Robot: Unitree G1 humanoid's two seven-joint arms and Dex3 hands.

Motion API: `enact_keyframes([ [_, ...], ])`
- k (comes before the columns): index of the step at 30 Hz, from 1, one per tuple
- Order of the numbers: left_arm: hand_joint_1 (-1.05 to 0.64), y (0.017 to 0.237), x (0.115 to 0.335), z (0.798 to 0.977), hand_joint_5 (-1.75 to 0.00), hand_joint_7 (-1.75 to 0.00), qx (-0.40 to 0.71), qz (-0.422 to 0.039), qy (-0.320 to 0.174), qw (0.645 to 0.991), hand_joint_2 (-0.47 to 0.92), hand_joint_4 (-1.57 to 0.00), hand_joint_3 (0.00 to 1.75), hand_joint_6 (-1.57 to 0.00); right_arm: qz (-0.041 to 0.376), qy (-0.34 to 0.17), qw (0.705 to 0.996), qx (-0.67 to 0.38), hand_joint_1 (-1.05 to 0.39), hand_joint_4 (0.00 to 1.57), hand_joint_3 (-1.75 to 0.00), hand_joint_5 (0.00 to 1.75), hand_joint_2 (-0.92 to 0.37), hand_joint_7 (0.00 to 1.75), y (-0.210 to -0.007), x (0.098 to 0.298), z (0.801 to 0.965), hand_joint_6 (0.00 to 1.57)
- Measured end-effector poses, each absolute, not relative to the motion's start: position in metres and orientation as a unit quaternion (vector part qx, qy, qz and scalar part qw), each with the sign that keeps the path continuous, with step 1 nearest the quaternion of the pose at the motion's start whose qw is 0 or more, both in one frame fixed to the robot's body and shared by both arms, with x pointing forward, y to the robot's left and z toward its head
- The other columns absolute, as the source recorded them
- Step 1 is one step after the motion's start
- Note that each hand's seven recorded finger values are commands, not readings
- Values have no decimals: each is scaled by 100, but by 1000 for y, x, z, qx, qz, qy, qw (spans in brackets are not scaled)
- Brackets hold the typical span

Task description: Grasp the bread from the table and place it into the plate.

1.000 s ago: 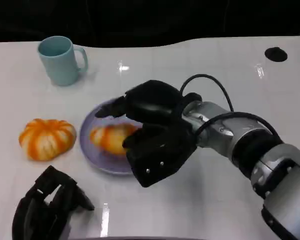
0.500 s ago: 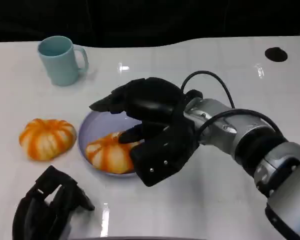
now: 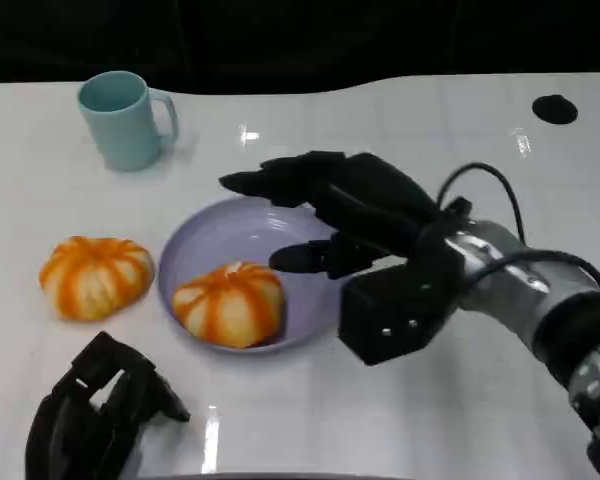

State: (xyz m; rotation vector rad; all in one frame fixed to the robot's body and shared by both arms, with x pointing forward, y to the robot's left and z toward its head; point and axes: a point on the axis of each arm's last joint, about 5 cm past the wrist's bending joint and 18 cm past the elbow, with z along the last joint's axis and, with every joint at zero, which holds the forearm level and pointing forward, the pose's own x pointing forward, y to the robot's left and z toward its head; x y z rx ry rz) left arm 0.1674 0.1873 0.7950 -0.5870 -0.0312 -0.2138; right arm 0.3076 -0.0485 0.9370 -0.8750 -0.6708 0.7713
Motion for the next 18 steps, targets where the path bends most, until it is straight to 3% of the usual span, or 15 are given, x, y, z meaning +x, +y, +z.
enact_keyframes([
  [11, -58, 184, 168, 795, -175, -149, -293, -109, -15, 950, 92, -63, 25, -52, 377, -218, 876, -210, -66, 50, -39, 10, -92, 3, -96, 290, 915, 42],
  [18, -58, 183, 169, 795, -175, -150, -292, -111, -16, 950, 92, -63, 26, -52, 363, -155, 916, -68, -50, 73, -38, 27, -92, 12, -124, 271, 892, 65],
])
